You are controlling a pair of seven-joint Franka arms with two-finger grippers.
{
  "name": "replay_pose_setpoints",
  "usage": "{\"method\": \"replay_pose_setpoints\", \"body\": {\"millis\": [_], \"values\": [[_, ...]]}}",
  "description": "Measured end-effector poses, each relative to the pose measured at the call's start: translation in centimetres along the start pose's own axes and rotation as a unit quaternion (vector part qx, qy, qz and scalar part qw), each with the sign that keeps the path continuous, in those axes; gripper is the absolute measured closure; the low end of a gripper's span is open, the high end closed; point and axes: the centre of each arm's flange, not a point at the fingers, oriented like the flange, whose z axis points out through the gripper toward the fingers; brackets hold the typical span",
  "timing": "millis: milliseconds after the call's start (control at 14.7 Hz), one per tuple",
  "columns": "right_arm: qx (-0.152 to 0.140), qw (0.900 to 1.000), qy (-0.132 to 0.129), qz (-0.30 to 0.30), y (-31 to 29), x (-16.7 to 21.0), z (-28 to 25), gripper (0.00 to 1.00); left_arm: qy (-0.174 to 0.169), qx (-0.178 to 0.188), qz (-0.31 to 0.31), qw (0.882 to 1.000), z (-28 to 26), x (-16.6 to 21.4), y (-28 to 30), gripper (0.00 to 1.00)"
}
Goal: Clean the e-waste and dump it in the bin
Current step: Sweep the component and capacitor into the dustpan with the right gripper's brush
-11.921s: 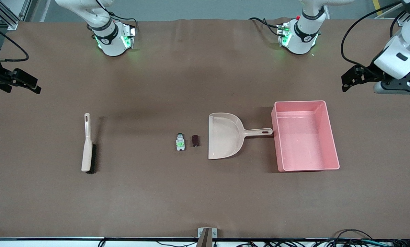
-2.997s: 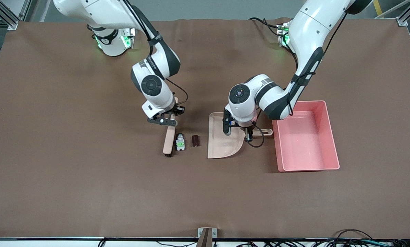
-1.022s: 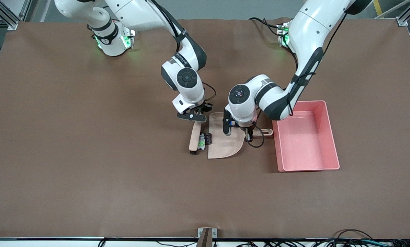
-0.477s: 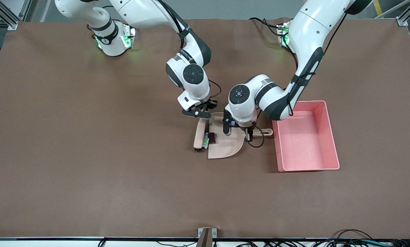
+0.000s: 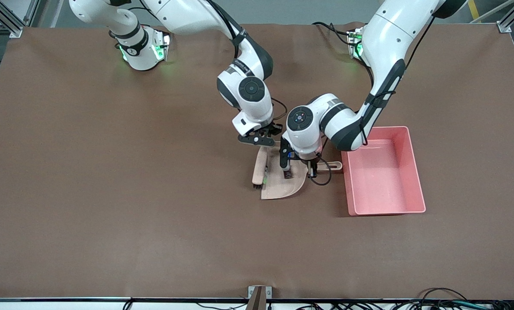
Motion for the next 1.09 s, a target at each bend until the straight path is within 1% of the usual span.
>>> {"method": "replay_pose_setpoints", "body": {"millis": [204, 409, 681, 954, 1090], "values": [[0.002, 1.000, 0.000, -0.001, -0.7, -0.5, 0.4, 0.74, 0.000, 0.000, 0.000, 1.000, 0.0, 0.0, 0.0, 0.67], [0.010, 1.000, -0.001, 0.003, -1.8, -1.0, 0.3, 0.74, 0.000, 0.000, 0.000, 1.000, 0.0, 0.0, 0.0, 0.67], [0.015, 1.000, 0.001, 0.016, -2.5, -0.9, 0.4, 0.74, -0.002, -0.002, -0.003, 1.000, 0.2, -0.5, -0.3, 0.67], [0.024, 0.999, -0.006, 0.026, -3.0, -0.9, 0.0, 0.74, -0.011, -0.008, -0.003, 1.000, 0.3, -0.8, -0.3, 0.67], [0.022, 0.999, -0.008, 0.026, -3.1, -0.9, -0.1, 0.74, -0.013, -0.010, -0.002, 1.000, 0.2, -0.9, -0.3, 0.67]]}}
